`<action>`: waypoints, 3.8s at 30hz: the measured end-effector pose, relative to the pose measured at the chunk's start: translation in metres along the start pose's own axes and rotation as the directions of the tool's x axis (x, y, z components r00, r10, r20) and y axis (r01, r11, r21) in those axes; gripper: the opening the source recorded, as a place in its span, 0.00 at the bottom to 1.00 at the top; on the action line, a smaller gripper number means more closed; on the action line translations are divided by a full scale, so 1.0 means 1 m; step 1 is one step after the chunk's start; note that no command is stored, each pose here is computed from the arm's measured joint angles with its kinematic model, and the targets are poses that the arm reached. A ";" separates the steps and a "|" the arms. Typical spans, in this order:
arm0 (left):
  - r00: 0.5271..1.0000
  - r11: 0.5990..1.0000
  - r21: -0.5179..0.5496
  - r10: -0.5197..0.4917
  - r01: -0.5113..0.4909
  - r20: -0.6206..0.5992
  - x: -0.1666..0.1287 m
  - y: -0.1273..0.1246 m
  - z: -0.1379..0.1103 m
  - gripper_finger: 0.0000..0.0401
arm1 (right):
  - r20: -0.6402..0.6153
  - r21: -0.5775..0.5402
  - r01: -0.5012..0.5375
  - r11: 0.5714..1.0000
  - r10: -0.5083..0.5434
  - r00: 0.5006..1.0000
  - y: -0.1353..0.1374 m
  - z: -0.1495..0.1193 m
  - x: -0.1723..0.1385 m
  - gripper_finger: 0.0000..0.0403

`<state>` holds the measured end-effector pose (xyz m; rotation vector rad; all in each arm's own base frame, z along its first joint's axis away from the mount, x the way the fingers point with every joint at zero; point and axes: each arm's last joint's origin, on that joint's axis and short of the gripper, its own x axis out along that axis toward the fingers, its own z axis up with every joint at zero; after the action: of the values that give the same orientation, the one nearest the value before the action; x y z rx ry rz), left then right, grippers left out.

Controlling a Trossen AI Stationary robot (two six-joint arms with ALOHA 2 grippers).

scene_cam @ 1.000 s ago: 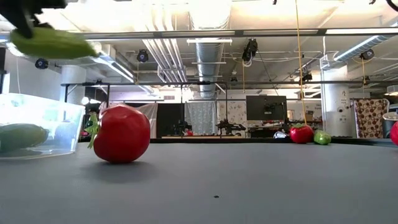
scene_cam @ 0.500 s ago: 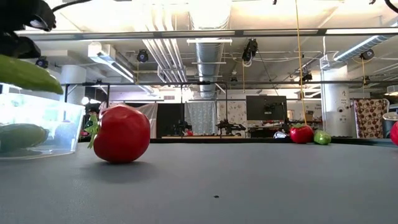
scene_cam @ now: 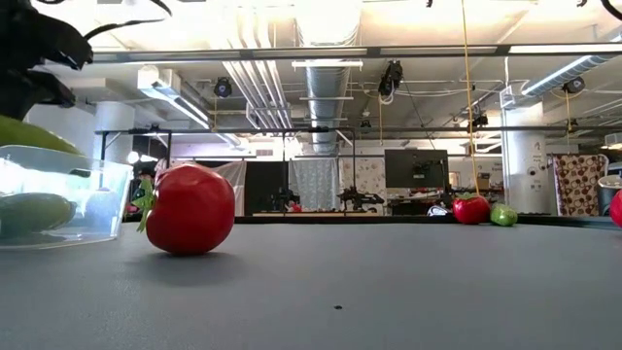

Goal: Sort produce into baskets
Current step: Put the left cucumber into the transparent bin, then put the cucumber into the transparent bin

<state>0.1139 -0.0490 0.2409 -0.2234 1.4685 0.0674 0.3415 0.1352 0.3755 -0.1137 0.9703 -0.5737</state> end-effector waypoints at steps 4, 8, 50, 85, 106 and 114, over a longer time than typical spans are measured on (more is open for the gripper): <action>0.999 1.000 0.000 0.019 -0.019 -0.032 0.005 -0.002 0.004 0.48 | 0.029 -0.008 -0.022 1.000 0.022 0.999 -0.005 0.006 -0.009 0.58; 0.996 0.999 0.016 0.050 -0.049 -0.080 0.012 -0.006 0.009 0.47 | 0.078 0.032 -0.075 0.997 0.073 0.994 -0.016 0.015 -0.026 0.58; 0.553 0.725 -0.148 0.626 -0.673 0.550 -0.103 -0.026 0.083 0.65 | -0.089 0.304 0.291 0.907 -0.277 0.957 -0.104 0.029 0.059 0.58; 0.288 0.731 -0.471 0.649 -0.494 0.704 -0.082 0.046 0.103 0.64 | -0.819 0.548 0.551 0.630 0.270 0.506 -0.336 -0.164 0.260 0.80; 0.282 0.743 -0.501 0.646 -0.443 0.709 -0.076 0.054 0.123 0.64 | -0.760 0.640 0.592 0.489 0.288 0.582 -0.347 -0.208 0.285 0.56; 0.279 0.740 -0.505 0.649 -0.444 0.708 -0.077 0.055 0.123 0.64 | -0.748 0.662 0.620 0.422 0.311 0.587 -0.346 -0.209 0.285 0.48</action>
<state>0.2164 0.0356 0.3212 0.1827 0.4146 0.8261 0.1548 -0.2692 0.1612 1.2041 1.3998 -1.3946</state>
